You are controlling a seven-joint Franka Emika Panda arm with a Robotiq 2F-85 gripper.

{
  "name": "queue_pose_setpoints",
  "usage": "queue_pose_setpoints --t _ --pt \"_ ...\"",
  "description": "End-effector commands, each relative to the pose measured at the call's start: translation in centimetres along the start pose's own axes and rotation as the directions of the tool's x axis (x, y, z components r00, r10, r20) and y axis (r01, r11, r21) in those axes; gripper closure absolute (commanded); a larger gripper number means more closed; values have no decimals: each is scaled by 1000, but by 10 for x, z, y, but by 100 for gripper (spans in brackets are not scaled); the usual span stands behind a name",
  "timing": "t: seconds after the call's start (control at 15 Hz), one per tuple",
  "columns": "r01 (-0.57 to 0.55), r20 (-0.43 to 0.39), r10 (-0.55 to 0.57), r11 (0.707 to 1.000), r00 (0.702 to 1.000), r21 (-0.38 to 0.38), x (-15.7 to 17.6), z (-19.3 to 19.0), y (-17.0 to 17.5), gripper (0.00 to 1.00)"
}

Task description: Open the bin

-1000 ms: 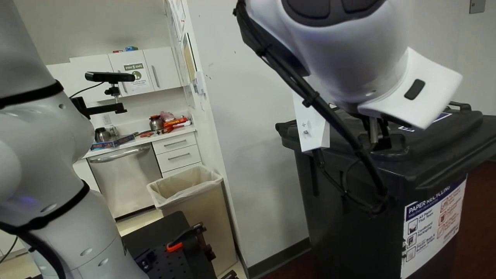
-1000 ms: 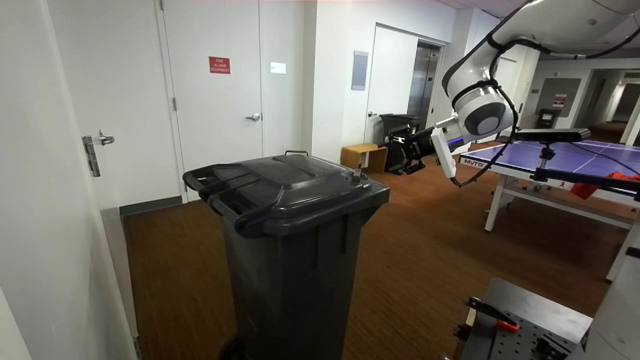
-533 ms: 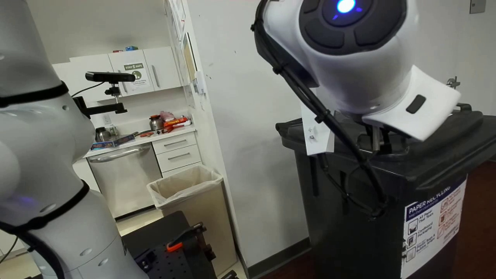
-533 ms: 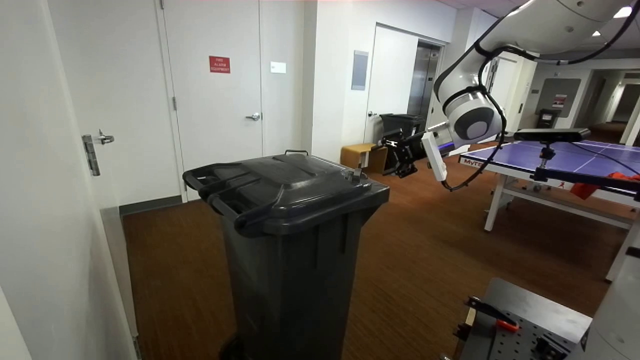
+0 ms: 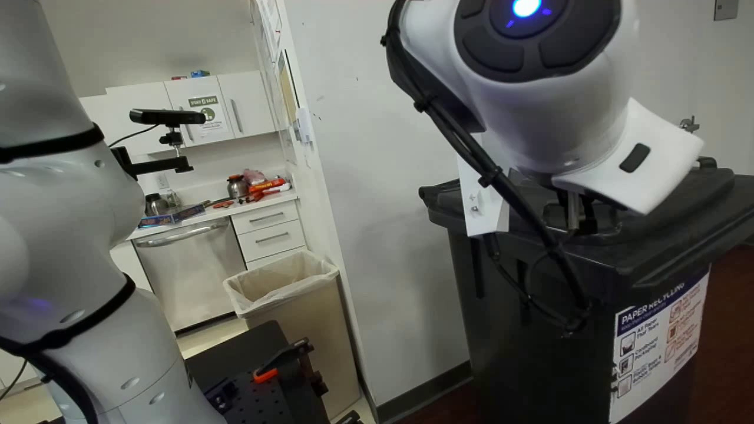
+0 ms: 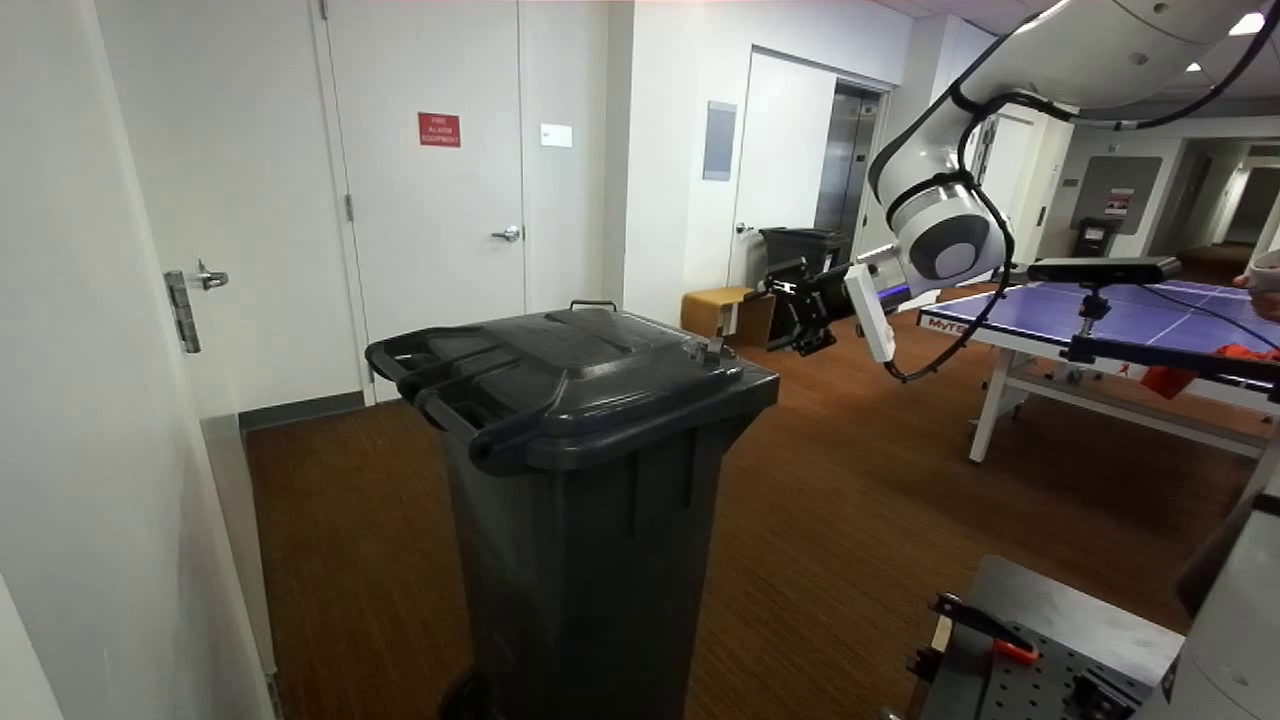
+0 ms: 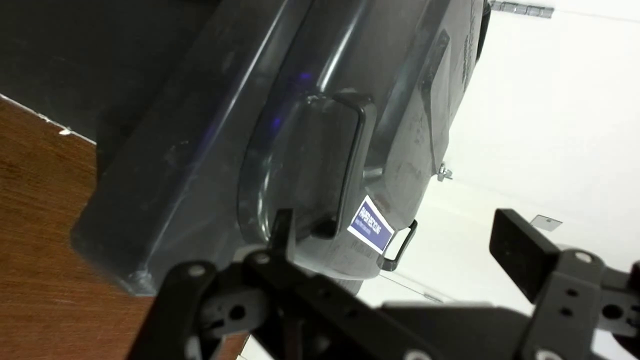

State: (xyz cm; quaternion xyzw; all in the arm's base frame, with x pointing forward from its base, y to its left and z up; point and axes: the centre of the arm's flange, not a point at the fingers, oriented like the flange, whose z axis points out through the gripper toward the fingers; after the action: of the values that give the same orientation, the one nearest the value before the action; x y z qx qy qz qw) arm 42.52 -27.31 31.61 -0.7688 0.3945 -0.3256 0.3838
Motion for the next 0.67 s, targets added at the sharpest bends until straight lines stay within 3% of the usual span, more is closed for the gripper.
queue_pose_setpoints --t 0.0,0.6 --pt "0 0 0 1000 1000 0 0 0 0 0" --pt "-8 -2 8 999 1000 31 5 17 1 0"
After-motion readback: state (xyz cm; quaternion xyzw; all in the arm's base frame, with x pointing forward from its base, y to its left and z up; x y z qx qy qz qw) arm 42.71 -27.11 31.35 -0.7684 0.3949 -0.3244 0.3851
